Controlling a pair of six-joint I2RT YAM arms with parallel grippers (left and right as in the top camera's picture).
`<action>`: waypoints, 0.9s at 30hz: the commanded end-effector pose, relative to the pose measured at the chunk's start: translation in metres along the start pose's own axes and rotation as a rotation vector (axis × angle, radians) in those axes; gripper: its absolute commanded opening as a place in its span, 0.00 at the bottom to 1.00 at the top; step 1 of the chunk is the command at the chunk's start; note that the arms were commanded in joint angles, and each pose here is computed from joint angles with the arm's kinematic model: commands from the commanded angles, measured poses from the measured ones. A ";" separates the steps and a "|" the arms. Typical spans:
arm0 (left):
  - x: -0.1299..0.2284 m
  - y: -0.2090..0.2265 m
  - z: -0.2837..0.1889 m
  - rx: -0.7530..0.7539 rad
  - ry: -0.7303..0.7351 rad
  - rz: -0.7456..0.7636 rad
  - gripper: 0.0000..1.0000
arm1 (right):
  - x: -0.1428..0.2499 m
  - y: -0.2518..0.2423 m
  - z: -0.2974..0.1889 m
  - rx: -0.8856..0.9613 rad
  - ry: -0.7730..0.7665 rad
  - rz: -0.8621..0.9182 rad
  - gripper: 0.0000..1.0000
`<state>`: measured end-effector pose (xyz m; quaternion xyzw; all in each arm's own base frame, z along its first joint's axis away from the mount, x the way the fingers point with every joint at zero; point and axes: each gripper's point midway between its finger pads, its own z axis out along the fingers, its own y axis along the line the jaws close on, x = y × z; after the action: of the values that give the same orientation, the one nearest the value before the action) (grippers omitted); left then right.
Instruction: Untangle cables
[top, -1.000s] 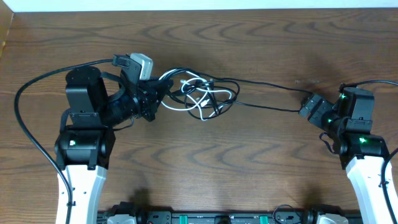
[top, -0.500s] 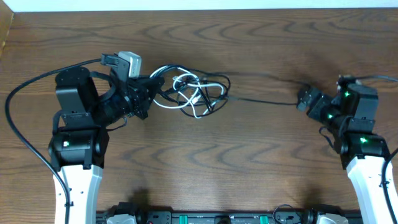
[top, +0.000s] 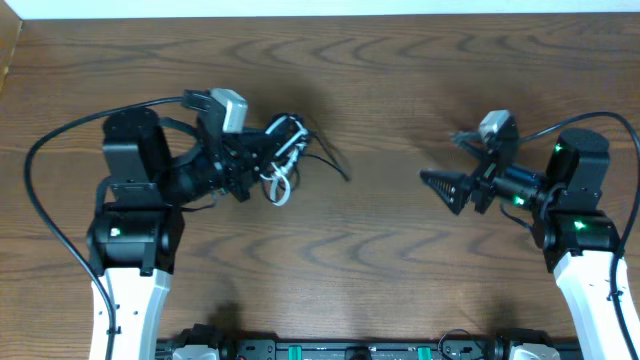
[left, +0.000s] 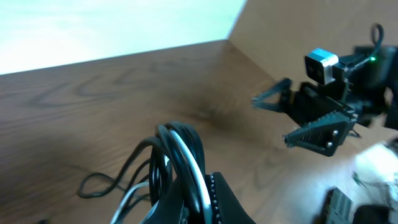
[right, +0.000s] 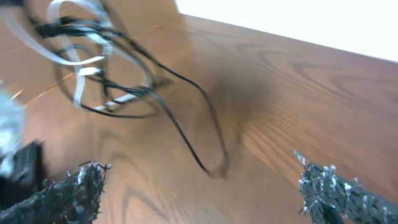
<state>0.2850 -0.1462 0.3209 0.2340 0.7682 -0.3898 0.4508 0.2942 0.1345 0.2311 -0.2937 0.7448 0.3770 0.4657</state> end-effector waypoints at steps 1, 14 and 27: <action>-0.009 -0.032 0.002 0.093 -0.009 0.056 0.07 | -0.006 0.034 0.006 -0.159 -0.028 -0.189 0.99; -0.007 -0.082 0.025 0.258 0.004 0.164 0.08 | -0.001 0.079 0.028 -0.311 -0.035 -0.462 0.99; 0.010 -0.116 0.055 0.400 0.066 0.196 0.08 | -0.004 0.083 0.030 -0.320 -0.050 -0.491 0.47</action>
<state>0.2318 -0.2506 0.3278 0.3862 0.6858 -0.4696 0.4002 0.2473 0.2021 0.2464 -0.5184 0.5811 0.3695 0.5069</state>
